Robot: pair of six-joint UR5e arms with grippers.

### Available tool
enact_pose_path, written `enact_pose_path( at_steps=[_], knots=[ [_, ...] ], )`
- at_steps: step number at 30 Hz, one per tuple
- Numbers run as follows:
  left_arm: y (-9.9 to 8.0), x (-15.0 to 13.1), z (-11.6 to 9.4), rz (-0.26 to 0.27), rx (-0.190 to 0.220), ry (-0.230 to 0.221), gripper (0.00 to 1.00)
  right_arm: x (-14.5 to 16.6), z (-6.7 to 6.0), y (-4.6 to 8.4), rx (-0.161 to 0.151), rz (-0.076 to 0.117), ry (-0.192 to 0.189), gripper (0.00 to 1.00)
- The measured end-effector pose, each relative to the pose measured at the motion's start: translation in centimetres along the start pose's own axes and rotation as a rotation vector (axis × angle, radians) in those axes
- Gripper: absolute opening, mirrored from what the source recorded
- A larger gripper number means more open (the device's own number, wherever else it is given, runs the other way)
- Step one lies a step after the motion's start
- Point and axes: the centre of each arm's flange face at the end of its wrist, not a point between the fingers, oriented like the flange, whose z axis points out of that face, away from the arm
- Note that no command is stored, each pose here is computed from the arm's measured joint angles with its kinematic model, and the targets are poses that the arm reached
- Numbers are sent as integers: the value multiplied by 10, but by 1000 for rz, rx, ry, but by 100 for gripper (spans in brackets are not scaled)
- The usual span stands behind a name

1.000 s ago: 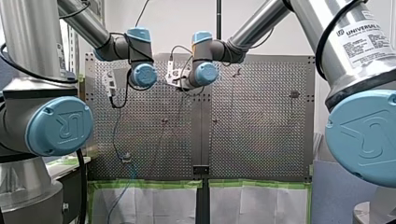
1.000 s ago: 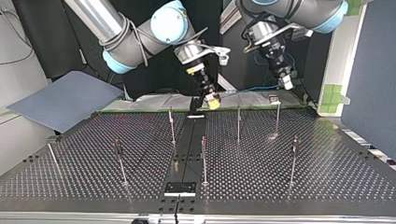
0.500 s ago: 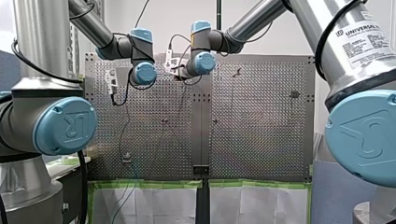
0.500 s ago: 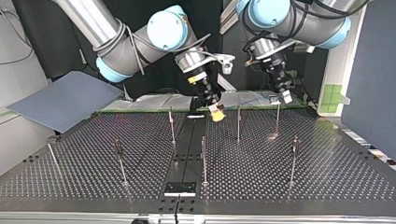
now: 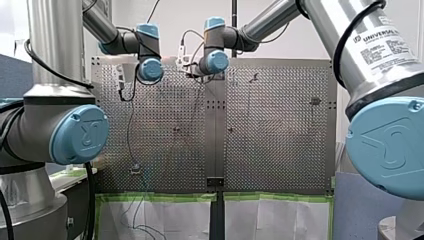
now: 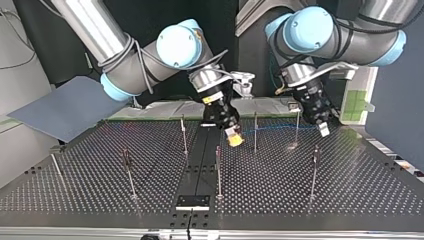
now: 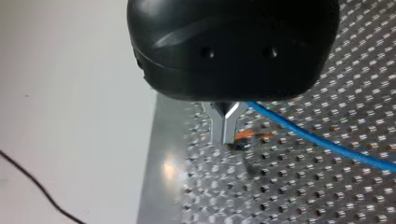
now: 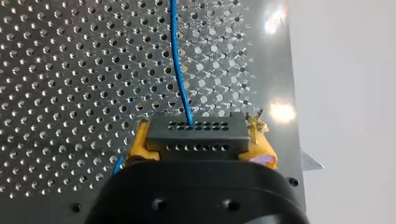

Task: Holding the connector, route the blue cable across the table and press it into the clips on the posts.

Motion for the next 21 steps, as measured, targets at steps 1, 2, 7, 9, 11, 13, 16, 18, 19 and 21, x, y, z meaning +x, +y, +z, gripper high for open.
enact_pose_path(
  at_steps=[1,2,7,9,11,13,16,18,19,21],
  knots=[
    [0,-2,3,-3,0,-4,0,-1,2,-1,1,0,0,0],
    [0,-4,6,-5,-1,-6,0,-1,5,-1,2,0,2,0],
    [3,-7,17,-6,-14,-5,0,0,15,-3,5,1,14,0],
    [4,-6,19,-5,-17,-3,0,0,18,-3,5,1,18,0],
    [5,-6,21,-4,-18,-1,0,-1,20,-4,7,1,18,0],
    [7,-5,23,-5,-18,0,0,-2,22,-4,10,3,18,0],
    [9,-4,26,-7,-18,0,0,-5,25,-6,13,9,16,0],
    [10,-2,29,-7,-17,3,0,-8,28,-7,16,13,15,0],
    [10,0,30,-6,-15,5,0,-10,29,-7,17,15,12,0],
    [10,5,33,-3,-8,13,0,-17,32,-8,19,18,6,0]
  ],
)
